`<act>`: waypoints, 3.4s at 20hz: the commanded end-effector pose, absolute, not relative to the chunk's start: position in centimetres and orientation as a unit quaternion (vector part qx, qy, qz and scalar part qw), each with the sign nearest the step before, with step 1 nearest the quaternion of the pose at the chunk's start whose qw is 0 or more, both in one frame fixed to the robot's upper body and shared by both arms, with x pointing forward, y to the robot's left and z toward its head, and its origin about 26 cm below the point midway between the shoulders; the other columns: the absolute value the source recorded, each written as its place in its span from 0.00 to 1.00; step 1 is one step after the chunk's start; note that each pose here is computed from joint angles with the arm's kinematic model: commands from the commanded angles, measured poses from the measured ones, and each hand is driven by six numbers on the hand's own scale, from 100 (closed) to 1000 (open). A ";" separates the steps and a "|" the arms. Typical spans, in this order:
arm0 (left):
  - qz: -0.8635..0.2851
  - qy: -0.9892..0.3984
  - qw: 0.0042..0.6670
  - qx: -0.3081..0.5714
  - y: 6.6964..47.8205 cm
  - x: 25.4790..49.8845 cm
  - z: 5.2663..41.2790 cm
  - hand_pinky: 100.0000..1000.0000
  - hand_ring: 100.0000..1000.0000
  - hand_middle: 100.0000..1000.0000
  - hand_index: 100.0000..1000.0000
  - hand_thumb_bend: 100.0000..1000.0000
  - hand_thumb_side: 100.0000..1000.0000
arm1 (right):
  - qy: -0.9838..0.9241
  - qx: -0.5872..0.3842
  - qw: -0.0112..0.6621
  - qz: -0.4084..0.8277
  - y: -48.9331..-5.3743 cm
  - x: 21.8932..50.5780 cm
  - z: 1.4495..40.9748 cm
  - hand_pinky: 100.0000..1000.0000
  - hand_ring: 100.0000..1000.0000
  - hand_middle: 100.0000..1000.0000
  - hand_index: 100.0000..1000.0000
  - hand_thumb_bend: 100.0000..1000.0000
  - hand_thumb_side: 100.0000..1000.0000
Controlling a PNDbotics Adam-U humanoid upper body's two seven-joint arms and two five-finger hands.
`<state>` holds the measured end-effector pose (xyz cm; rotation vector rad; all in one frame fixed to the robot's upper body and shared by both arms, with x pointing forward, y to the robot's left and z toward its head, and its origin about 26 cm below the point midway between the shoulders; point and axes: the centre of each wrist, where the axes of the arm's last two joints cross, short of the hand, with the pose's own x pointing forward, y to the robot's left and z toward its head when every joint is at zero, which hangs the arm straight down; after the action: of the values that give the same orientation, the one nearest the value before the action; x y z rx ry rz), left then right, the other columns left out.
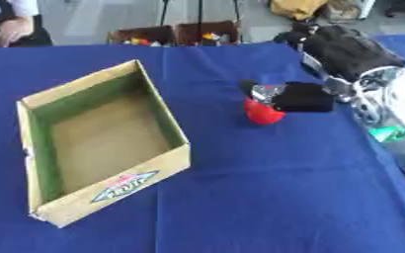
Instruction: Pick up objects on the table and place them in the box.
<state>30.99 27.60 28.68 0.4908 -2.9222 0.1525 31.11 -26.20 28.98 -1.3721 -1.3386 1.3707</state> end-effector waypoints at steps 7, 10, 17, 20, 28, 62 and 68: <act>0.043 -0.983 0.071 0.164 27.6 30.6 29.6 0.68 0.88 0.85 0.93 0.00 1.00 | -0.545 -0.512 0.415 0.519 -26.1 32.0 28.1 0.72 0.79 0.82 0.97 0.47 0.91; 0.043 -0.983 0.072 0.163 27.6 30.6 29.6 0.68 0.88 0.85 0.93 0.00 1.00 | -0.540 -0.514 0.424 0.515 -26.1 32.7 27.1 0.73 0.79 0.84 0.99 0.47 0.91; 0.043 -0.983 0.075 0.163 27.6 30.6 29.5 0.68 0.88 0.85 0.92 0.00 1.00 | -0.545 -0.513 0.442 0.495 -26.1 33.9 25.4 0.74 0.79 0.82 0.98 0.49 0.81; 0.042 -0.983 0.076 0.163 27.6 30.6 29.5 0.68 0.88 0.85 0.91 0.00 1.00 | -0.557 -0.498 0.460 0.481 -26.0 34.1 24.9 0.75 0.80 0.83 0.99 0.53 0.75; 0.042 -0.983 0.079 0.163 27.6 30.6 29.4 0.68 0.88 0.85 0.91 0.00 1.00 | -0.552 -0.503 0.489 0.450 -26.4 35.5 23.5 0.76 0.81 0.84 0.99 0.53 0.74; 0.039 -0.983 0.083 0.160 27.4 30.7 29.3 0.67 0.88 0.84 0.90 0.00 1.00 | -0.546 -0.505 0.537 0.398 -27.4 39.6 20.0 0.67 0.72 0.78 0.95 0.46 0.52; 0.039 -0.983 0.084 0.160 27.4 30.7 29.3 0.67 0.89 0.84 0.90 0.00 1.00 | -0.556 -0.506 0.535 0.385 -27.3 39.7 19.9 0.65 0.68 0.76 0.93 0.44 0.43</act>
<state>31.02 27.43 28.59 0.4762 -2.9053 0.1291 39.54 -27.12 18.72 -1.1856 -1.2944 0.9407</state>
